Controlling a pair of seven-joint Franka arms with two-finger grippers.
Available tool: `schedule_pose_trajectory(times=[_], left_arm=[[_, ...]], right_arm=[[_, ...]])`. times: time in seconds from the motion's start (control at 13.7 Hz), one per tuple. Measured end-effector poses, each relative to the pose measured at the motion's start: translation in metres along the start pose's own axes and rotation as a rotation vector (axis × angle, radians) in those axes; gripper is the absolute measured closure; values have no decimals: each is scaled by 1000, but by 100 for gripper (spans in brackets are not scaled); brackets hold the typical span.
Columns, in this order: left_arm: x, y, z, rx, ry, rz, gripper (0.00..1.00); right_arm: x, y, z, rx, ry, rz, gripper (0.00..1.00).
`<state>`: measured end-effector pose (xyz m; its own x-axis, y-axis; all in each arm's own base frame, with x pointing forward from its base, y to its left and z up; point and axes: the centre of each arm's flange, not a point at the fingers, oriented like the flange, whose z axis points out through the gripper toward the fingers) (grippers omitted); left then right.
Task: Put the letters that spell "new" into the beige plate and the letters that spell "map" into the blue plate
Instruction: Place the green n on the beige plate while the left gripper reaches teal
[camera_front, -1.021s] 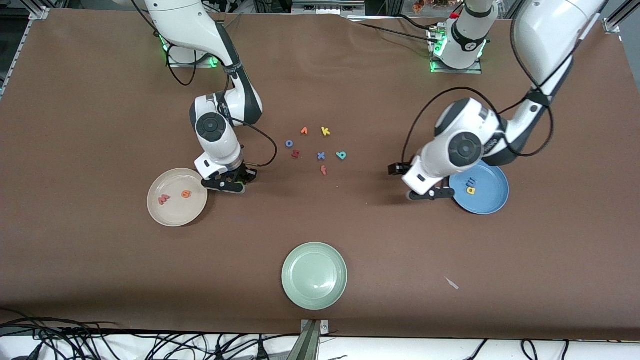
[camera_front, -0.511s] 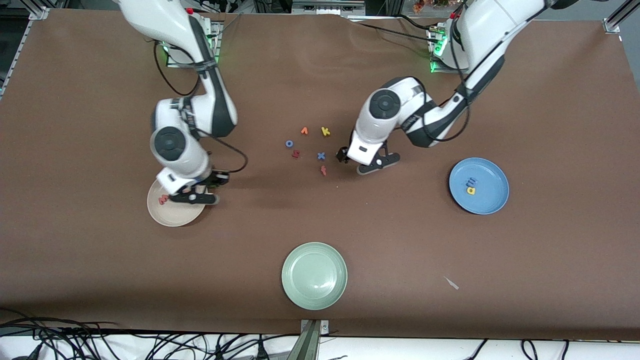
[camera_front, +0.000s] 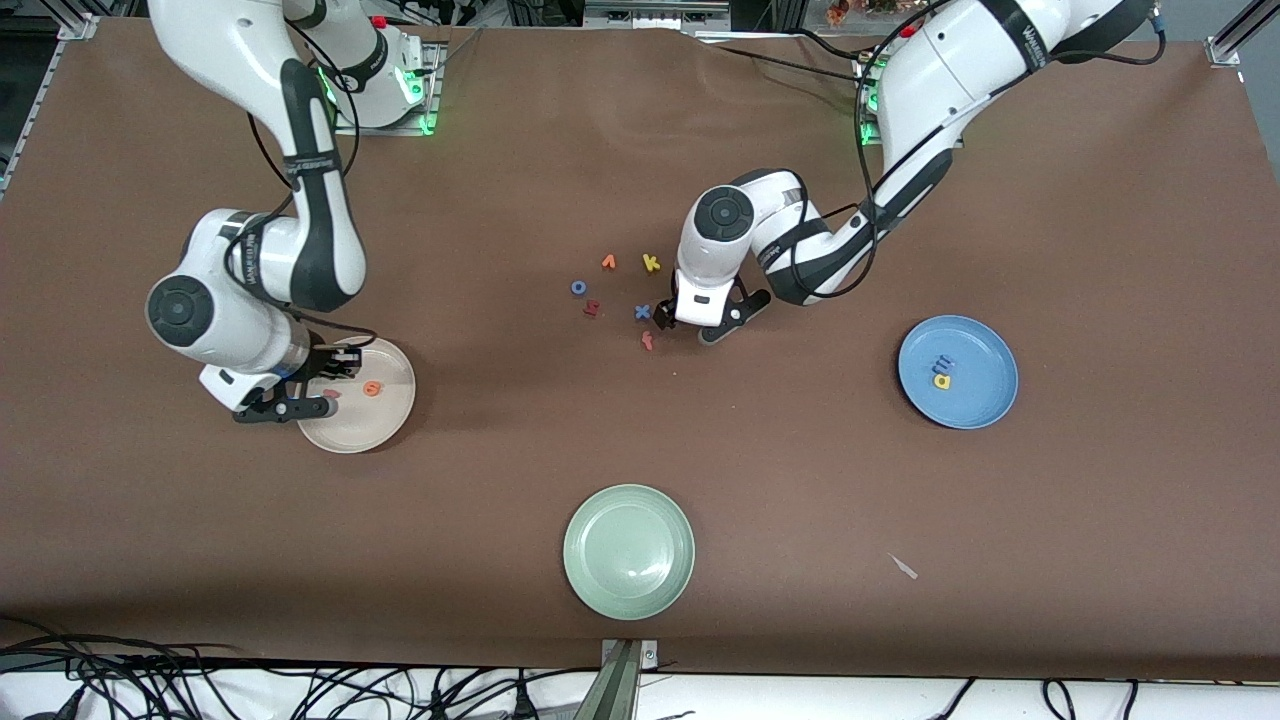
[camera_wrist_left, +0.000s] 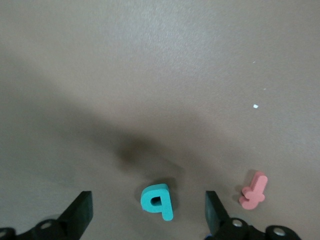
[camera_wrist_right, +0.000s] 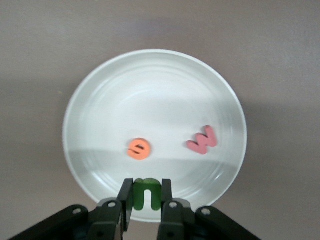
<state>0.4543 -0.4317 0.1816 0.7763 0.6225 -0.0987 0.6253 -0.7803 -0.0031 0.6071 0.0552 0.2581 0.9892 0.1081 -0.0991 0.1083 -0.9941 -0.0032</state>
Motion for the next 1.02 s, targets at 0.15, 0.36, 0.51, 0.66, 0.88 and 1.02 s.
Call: schedule_pose_trajectory(times=[0.15, 0.36, 0.51, 0.66, 0.88, 1.02], left_arm=[[-9, 2, 8, 13, 17, -27, 9], [-15, 2, 13, 18, 19, -45, 23], [-12, 3, 13, 17, 21, -66, 32], [-11, 4, 12, 14, 21, -76, 38], [-11, 5, 10, 8, 21, -83, 51], [-11, 6, 10, 7, 21, -94, 55]], right_arm=[[-4, 8, 10, -2, 7, -1, 74], [-5, 5, 12, -5, 12, -6, 62], [-5, 3, 12, -5, 13, -8, 41], [-4, 3, 11, -4, 16, -9, 36], [5, -5, -7, 10, 36, 6, 24], [18, -20, -37, 36, 28, 43, 10]])
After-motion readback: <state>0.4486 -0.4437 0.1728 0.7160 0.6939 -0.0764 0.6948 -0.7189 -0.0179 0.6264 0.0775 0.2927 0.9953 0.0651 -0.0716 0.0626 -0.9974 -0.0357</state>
